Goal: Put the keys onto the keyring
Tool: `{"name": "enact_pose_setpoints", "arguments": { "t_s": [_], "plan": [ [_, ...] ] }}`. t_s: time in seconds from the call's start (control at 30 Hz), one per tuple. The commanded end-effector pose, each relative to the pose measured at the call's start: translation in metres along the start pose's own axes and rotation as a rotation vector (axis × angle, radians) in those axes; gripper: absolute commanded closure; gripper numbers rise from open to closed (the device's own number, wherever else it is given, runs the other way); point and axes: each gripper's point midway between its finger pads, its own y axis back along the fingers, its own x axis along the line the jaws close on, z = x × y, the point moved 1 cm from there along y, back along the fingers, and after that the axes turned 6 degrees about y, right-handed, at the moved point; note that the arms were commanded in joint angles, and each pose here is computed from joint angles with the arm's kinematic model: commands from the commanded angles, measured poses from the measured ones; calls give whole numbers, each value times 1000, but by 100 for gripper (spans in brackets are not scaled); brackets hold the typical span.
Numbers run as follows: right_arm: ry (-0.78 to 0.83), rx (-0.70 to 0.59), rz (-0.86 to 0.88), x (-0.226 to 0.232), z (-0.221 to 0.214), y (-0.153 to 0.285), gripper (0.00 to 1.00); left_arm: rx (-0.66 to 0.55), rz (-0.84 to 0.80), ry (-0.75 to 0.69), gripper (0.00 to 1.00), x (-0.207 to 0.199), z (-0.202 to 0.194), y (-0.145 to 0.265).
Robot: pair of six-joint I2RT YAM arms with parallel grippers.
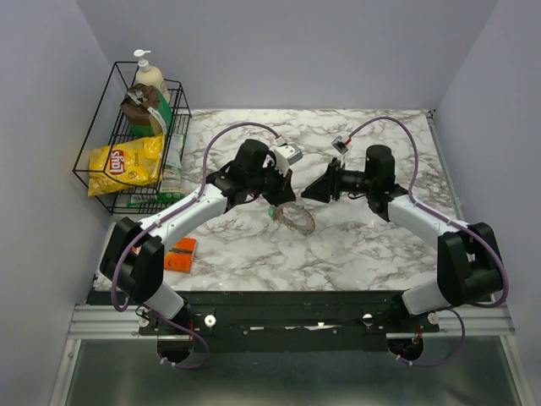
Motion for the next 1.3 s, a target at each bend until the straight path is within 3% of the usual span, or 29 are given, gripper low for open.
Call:
{"name": "enact_pose_setpoints", "arguments": {
  "t_s": [0.0, 0.87, 1.27],
  "plan": [
    [29, 6, 66, 8, 2, -4, 47, -40, -53, -44, 100, -14, 9, 7],
    [-31, 27, 80, -7, -27, -11, 58, -75, -109, 4, 100, -9, 7, -20],
    [-73, 32, 27, -20, -41, -10, 57, -90, -75, 79, 100, 9, -9, -33]
  ]
}}
